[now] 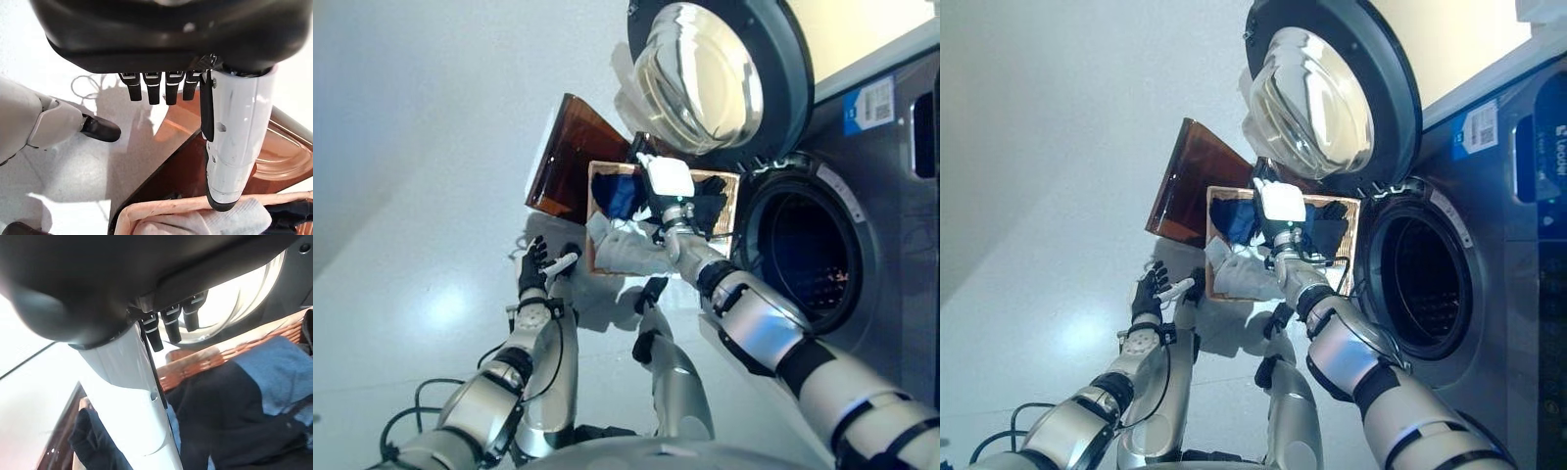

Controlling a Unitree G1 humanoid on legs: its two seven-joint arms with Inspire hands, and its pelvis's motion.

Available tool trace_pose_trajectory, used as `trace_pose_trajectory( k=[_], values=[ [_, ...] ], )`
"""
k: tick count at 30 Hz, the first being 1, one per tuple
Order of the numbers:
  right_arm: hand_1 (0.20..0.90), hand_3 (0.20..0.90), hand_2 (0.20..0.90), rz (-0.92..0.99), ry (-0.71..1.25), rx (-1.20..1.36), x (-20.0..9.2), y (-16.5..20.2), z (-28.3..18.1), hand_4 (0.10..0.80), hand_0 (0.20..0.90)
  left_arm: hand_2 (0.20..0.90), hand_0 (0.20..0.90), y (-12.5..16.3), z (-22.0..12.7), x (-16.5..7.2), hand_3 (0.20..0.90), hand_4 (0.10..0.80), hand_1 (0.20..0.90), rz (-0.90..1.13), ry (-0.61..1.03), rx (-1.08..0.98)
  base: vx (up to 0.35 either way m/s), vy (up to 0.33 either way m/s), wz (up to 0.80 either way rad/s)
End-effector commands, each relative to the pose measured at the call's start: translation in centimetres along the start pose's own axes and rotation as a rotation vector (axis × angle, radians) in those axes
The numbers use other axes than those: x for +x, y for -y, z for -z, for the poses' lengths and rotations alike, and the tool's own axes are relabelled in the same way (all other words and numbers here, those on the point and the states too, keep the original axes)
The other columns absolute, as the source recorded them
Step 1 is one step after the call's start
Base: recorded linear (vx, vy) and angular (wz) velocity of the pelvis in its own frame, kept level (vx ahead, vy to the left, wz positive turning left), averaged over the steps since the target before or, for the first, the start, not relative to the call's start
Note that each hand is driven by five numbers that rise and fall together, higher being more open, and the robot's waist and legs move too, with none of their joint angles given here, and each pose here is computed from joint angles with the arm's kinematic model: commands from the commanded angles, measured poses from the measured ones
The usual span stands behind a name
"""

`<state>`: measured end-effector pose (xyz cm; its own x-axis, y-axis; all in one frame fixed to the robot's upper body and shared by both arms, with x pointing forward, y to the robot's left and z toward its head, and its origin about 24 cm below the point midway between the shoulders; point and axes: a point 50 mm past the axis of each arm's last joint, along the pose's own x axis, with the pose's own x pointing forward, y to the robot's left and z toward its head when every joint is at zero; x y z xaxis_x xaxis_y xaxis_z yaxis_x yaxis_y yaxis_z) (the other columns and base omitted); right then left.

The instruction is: Pick up the clothes and place them into the washing machine

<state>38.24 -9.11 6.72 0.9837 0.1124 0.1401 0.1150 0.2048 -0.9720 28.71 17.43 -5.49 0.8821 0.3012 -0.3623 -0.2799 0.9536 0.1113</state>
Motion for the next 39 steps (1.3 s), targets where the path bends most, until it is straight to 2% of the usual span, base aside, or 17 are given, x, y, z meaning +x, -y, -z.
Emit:
trace_pose_trajectory(
  k=[1, 26, 32, 39],
  values=[
    [0.9, 0.9, 0.9, 0.069, 0.044, -0.05, 1.0, 1.7, -0.1, 0.8, 0.9, 0.9, 0.9, 1.1, 0.3, -0.4, 0.9, 0.8, 0.9, 0.005, 0.007, 0.0, 0.0, 0.0, 0.0],
    [0.9, 0.9, 0.9, -0.048, 0.062, 0.019, -1.5, -2.1, -1.4, 0.8, 0.9, 0.9, 0.9, 0.7, 0.5, -0.2, 0.9, 0.8, 0.9, -0.024, -0.021, 0.018, 0.001, 0.0, 0.0],
    [0.9, 0.9, 0.9, -0.026, 0.043, 0.011, -0.9, -1.3, -0.9, 0.8, 0.9, 0.9, 0.9, 1.1, 0.3, -0.2, 0.9, 0.8, 0.9, -0.007, -0.007, 0.015, 0.0, 0.0, 0.0],
    [0.9, 0.9, 0.9, 0.04, 0.02, -0.02, 0.7, 1.1, 0.0, 0.8, 0.9, 0.9, 0.9, 2.2, -1.6, -0.2, 0.9, 0.8, 0.9, 0.047, 0.079, -0.043, -0.021, -0.019, 0.06]
  ],
)
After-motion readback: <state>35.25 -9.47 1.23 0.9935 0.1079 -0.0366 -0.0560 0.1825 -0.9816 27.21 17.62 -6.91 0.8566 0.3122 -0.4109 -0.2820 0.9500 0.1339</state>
